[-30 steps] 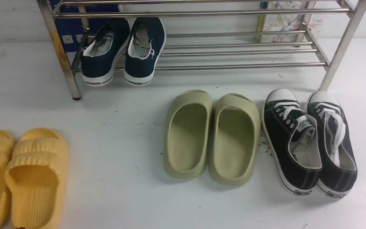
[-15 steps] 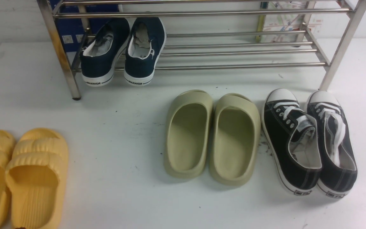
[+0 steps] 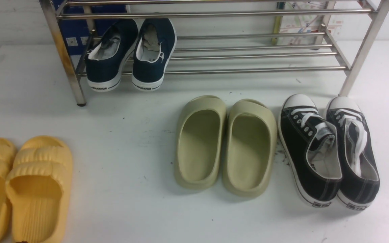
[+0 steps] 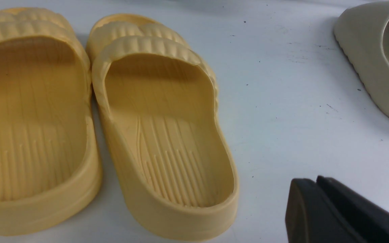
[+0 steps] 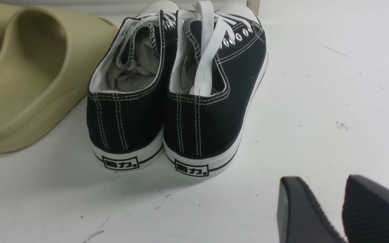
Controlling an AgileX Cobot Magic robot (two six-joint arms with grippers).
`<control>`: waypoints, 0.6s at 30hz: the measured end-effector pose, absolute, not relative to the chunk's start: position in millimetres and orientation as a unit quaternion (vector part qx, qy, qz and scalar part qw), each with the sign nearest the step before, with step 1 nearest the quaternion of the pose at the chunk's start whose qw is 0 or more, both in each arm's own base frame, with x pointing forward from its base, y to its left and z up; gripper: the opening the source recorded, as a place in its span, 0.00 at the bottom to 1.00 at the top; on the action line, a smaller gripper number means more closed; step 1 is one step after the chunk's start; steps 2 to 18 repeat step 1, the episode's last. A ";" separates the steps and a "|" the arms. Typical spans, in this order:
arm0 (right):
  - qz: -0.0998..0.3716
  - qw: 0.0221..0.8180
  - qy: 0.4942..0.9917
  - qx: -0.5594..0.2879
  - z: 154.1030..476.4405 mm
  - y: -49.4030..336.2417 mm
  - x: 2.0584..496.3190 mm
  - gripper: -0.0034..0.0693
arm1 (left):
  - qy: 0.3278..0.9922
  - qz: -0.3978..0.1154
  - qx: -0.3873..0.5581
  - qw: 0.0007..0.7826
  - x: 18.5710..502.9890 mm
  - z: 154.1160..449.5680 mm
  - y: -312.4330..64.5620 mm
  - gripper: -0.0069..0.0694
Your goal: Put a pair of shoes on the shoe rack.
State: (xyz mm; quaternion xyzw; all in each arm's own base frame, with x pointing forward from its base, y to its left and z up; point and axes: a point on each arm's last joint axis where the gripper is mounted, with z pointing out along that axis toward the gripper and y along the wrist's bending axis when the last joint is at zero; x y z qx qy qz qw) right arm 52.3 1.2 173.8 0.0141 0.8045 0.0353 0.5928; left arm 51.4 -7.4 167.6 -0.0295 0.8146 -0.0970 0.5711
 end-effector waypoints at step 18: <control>0.035 0.593 0.804 0.014 173.8 1.2 52.3 0.38 | 0.815 -0.097 -0.030 0.571 51.4 167.6 -7.4 0.14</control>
